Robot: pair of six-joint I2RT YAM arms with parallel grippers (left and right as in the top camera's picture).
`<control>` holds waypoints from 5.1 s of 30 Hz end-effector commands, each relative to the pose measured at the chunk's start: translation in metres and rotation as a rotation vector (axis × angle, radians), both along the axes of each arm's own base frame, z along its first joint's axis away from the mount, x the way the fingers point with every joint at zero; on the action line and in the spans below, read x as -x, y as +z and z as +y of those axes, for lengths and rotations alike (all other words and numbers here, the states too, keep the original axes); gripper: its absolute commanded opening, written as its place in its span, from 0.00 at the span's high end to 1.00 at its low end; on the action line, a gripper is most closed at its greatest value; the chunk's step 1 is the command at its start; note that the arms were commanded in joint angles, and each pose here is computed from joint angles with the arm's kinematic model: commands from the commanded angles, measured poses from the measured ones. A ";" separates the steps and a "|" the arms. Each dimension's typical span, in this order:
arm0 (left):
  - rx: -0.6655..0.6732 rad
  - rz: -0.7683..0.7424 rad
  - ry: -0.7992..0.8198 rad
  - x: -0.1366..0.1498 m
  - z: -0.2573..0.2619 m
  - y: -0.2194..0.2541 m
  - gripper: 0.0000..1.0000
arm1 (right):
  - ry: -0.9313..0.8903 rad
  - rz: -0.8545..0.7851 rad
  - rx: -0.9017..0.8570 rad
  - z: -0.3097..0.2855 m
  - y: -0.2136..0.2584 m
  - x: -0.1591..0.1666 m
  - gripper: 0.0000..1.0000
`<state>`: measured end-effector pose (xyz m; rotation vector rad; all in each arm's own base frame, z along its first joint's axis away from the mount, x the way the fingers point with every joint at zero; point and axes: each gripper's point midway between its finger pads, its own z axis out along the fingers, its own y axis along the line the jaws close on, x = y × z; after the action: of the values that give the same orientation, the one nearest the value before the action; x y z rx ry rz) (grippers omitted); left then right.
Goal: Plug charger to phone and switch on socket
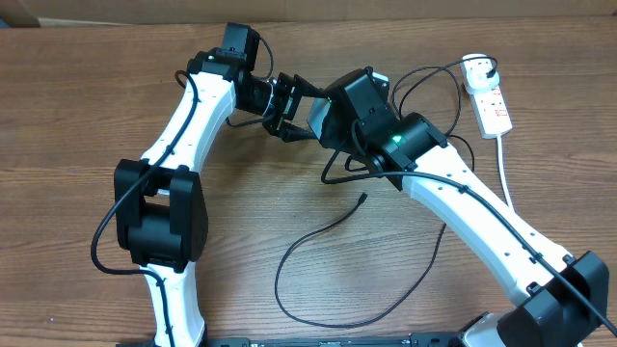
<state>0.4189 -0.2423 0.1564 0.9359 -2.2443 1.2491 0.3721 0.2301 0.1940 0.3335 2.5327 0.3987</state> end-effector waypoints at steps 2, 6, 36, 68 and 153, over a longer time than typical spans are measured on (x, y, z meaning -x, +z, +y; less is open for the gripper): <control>0.028 -0.008 0.003 -0.003 -0.004 0.013 0.33 | -0.004 -0.024 0.000 0.003 0.007 -0.005 0.60; 0.029 -0.008 0.003 -0.003 -0.005 0.013 0.33 | -0.004 -0.024 0.000 0.003 0.006 -0.005 0.60; 0.013 -0.008 -0.006 0.000 -0.011 0.011 0.33 | -0.004 -0.004 0.015 0.005 -0.006 -0.008 0.69; 0.010 0.001 0.003 -0.001 -0.011 0.010 0.32 | -0.002 -0.024 -0.003 0.010 -0.003 -0.012 0.89; -0.103 -0.389 0.499 0.023 0.034 0.171 0.16 | -0.060 0.173 -1.134 -0.019 0.174 -0.027 0.96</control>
<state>0.3929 -0.2061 0.3324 1.3388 -2.6050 1.6802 0.4186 0.2028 0.3332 0.9437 2.1869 1.6925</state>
